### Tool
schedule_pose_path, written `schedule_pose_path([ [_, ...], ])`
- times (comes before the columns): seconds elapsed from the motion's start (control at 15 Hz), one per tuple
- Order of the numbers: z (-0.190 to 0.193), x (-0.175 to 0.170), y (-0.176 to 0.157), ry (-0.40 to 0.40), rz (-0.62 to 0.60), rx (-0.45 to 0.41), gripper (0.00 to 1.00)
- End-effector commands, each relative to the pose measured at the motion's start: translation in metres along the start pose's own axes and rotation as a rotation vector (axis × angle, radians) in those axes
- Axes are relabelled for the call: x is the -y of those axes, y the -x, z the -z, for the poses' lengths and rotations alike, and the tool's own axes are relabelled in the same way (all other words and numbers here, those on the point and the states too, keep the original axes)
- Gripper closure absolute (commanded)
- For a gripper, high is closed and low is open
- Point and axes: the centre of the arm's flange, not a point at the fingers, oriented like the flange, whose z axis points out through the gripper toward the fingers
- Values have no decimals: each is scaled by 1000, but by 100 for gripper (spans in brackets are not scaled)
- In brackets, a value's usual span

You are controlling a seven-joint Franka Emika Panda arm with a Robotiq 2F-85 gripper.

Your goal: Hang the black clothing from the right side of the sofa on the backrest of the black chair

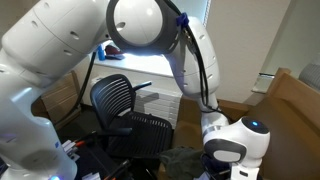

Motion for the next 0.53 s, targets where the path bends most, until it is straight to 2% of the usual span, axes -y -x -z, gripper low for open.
schedule_pose_path([
  [0.0,5,11,5,-3,29,-22,75],
  [0.2,16,26,13,-7,48,-61,97],
  [0.4,58,48,35,9,125,-38,100],
  [0.47,91,55,48,-20,160,-40,98],
])
